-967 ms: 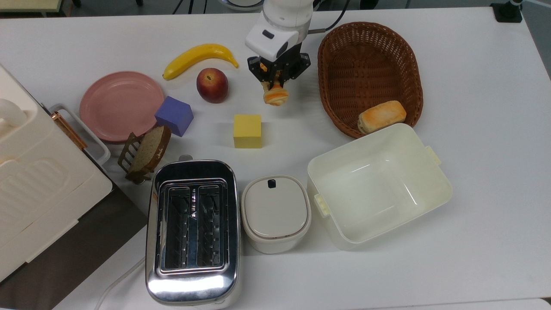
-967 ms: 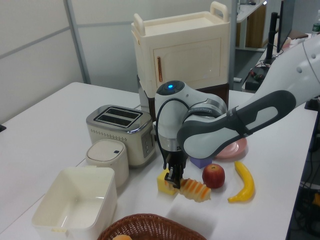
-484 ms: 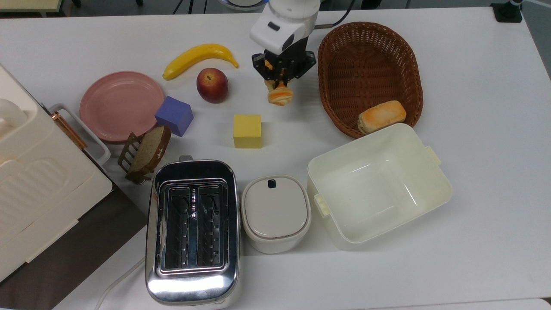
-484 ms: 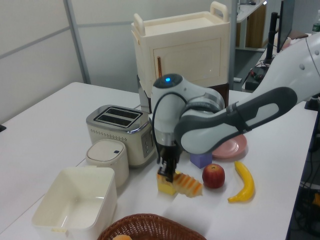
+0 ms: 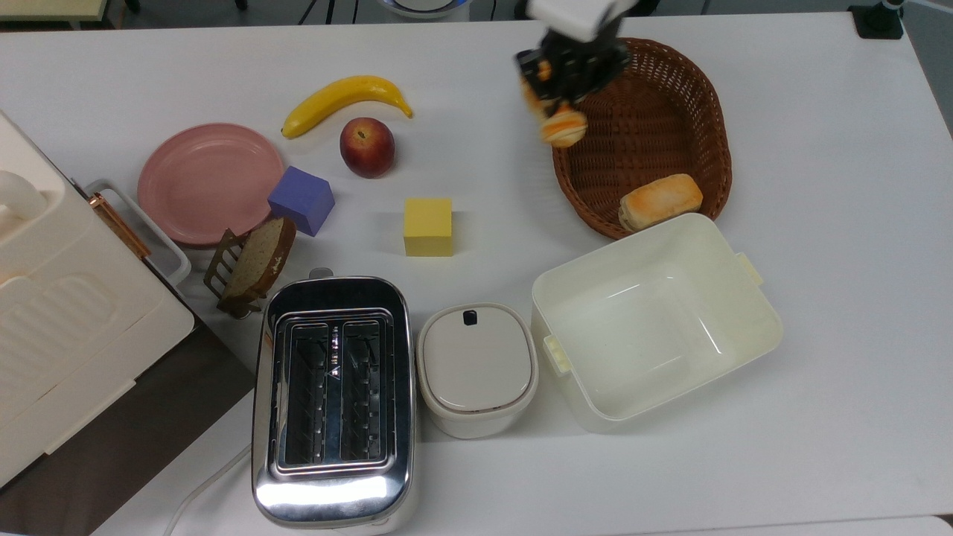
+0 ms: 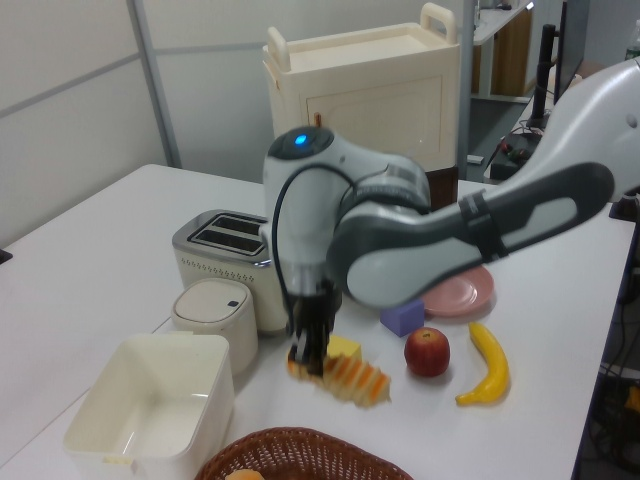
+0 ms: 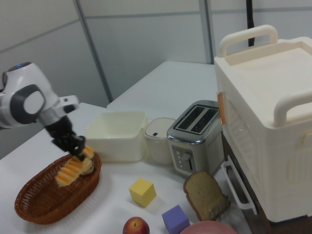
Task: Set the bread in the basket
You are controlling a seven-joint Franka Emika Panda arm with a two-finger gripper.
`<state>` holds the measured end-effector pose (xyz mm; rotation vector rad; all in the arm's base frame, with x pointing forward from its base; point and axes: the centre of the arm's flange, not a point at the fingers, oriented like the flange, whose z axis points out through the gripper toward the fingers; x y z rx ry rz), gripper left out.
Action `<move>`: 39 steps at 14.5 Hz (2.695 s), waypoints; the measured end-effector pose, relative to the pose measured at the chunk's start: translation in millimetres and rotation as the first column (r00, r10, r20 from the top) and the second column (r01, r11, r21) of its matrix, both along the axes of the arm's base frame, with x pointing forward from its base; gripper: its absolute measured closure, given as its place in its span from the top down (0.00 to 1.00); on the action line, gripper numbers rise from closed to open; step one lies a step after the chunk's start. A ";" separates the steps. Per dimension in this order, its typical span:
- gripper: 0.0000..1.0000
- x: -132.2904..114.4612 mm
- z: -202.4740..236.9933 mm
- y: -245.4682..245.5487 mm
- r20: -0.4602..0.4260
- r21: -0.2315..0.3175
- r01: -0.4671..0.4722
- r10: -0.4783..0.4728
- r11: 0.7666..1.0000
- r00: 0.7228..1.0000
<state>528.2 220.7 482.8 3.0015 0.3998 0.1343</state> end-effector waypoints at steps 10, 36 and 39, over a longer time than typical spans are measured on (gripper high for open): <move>0.15 -48.4 -29.4 79.8 -0.114 -0.049 -0.127 0.120 0.991 0.986; 1.00 34.5 105.1 -216.5 0.021 -0.035 0.484 -0.483 0.875 0.875; 1.00 21.8 133.1 -270.6 -0.035 0.116 0.482 -0.481 0.868 0.876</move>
